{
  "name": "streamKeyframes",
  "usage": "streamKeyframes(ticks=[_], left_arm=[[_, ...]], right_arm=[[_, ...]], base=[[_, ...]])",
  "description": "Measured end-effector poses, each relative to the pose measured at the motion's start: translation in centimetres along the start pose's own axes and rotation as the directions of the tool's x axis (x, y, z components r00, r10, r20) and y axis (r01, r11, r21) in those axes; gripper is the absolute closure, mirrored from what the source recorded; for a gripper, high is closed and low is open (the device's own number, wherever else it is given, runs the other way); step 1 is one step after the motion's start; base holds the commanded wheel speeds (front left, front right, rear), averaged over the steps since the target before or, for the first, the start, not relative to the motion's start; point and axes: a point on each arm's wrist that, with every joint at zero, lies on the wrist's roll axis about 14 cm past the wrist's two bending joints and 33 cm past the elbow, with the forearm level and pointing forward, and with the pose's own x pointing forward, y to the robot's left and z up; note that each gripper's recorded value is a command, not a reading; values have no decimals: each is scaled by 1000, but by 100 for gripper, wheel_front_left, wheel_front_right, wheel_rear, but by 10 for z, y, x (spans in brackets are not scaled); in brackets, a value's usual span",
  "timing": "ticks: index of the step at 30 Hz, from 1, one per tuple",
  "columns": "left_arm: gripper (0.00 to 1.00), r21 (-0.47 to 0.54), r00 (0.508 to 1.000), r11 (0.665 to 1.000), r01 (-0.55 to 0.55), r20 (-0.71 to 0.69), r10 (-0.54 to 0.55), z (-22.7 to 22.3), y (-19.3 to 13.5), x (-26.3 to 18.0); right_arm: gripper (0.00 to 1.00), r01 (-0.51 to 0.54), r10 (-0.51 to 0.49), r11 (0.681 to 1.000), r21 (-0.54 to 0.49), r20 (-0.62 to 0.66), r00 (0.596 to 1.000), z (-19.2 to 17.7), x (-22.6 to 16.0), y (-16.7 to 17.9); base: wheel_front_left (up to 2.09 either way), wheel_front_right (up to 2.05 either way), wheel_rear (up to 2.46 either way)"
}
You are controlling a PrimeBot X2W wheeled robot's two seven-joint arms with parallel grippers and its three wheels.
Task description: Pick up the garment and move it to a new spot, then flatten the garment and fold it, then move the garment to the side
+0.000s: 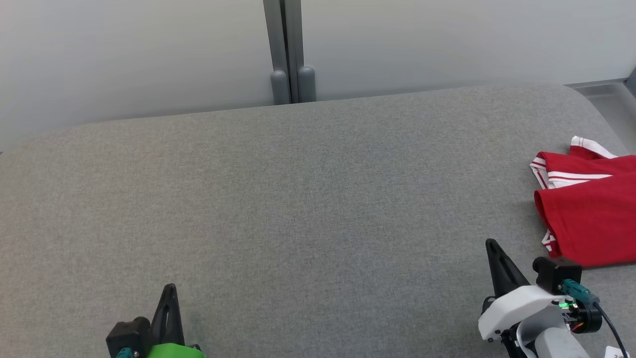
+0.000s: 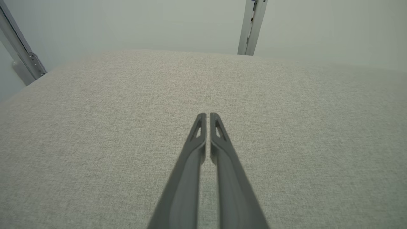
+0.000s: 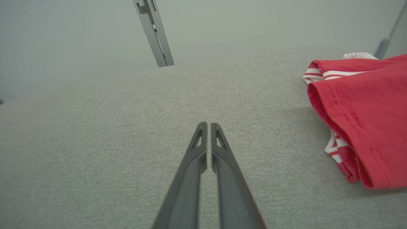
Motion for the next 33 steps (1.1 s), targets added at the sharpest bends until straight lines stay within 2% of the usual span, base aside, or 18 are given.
streamKeyframes(ticks=[7,16,33], left_arm=[[100,-132,999,990,-41,-31,37,-3,8,0],[100,-303,997,950,-71,-47,59,-1,14,3],[100,-539,996,838,-87,-49,72,10,20,11]], right_arm=[[100,38,-38,991,127,-9,999,1,0,-7],[100,64,-66,954,293,-2,998,6,0,-11],[100,78,-89,851,520,-4,996,14,1,-16]], base=[[0,0,0],[0,0,0],[0,0,0]])
